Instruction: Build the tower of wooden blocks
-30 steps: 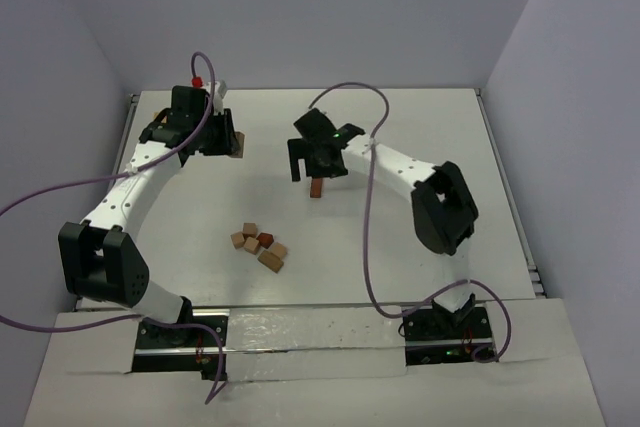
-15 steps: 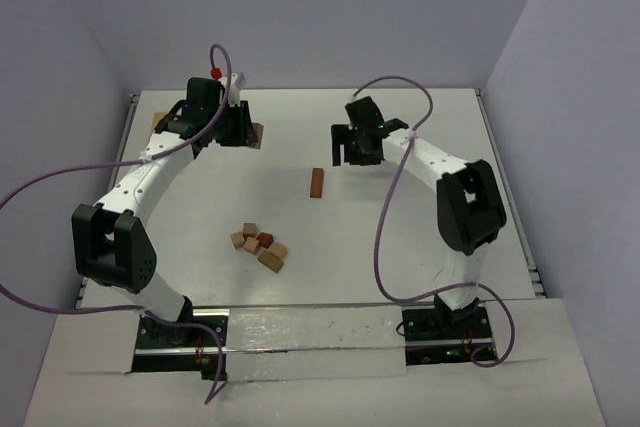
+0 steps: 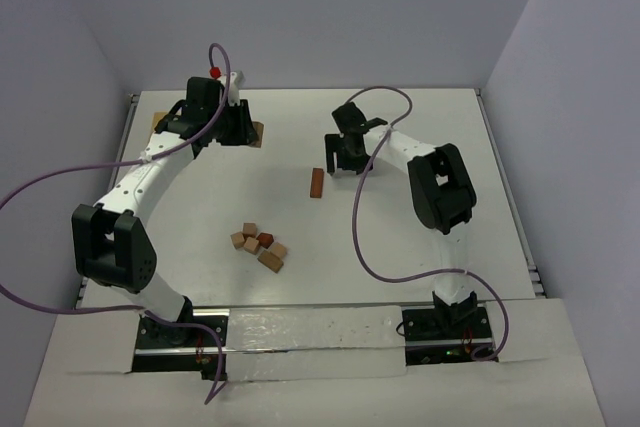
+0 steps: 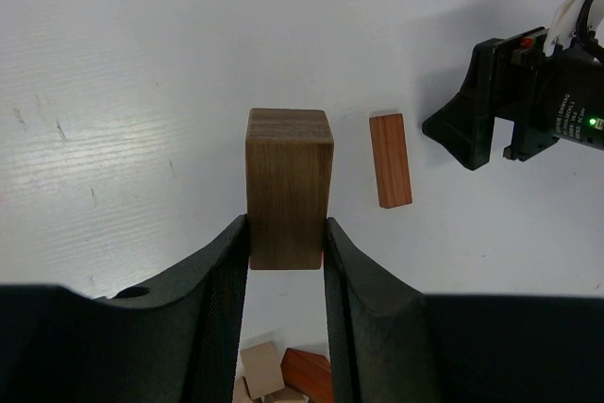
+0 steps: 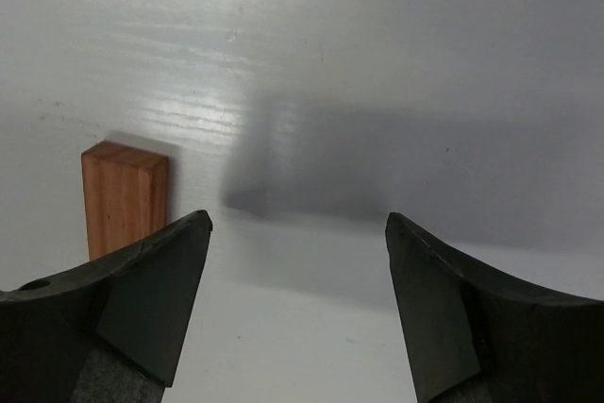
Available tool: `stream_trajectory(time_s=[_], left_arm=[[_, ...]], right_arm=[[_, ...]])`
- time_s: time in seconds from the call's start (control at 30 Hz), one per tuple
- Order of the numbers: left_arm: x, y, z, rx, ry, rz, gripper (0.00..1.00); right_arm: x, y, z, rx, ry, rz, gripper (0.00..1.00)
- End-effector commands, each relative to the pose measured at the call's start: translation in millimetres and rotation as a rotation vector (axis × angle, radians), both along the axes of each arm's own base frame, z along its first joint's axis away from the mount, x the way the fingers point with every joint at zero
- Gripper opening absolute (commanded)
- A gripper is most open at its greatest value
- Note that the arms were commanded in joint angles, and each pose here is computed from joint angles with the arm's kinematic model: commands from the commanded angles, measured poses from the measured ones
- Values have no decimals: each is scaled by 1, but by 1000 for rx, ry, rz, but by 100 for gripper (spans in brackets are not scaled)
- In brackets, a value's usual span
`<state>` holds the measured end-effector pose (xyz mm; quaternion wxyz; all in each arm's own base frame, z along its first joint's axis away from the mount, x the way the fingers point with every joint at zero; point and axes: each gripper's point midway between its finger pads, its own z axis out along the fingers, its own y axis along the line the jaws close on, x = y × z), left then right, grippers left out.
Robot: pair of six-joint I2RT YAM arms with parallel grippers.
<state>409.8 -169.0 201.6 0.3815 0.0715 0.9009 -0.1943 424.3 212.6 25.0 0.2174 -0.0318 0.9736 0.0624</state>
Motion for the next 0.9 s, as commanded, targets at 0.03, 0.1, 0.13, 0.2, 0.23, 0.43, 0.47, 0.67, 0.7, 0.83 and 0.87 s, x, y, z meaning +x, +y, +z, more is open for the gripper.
stream_trajectory(time_s=[0.03, 0.1, 0.13, 0.2, 0.23, 0.43, 0.47, 0.67, 0.7, 0.83, 0.87], left_arm=[[11, -7, 24, -40, -79, -12, 0], [12, -7, 24, -41, -77, -11, 0], [12, -8, 24, -41, -76, -11, 0], [12, -8, 24, -42, -78, -12, 0], [12, -8, 25, -43, -79, -12, 0], [10, -10, 21, -49, -68, -24, 0], [10, -11, 20, -52, -65, -29, 0], [9, -16, 16, -63, -48, -58, 0], [9, -17, 16, -63, -49, -62, 0], [10, -24, 13, -57, -44, -99, 0], [11, -28, 12, -51, -44, -102, 0]], right_arm=[[10, 15, 1, 16, -4, 13, 84], [9, 18, 0, 21, 3, 21, 84], [9, 21, 0, 24, 4, 25, 85], [7, 23, -2, 23, 11, 31, 85], [8, 24, -2, 24, 12, 33, 86], [6, 29, -6, 24, 25, 38, 89], [5, 29, -7, 24, 26, 39, 89], [2, 29, -6, 24, 30, 38, 89], [1, 28, -6, 25, 30, 38, 89], [-1, 21, 8, 28, 11, 41, 89], [-1, 15, 11, 27, 6, 33, 89]])
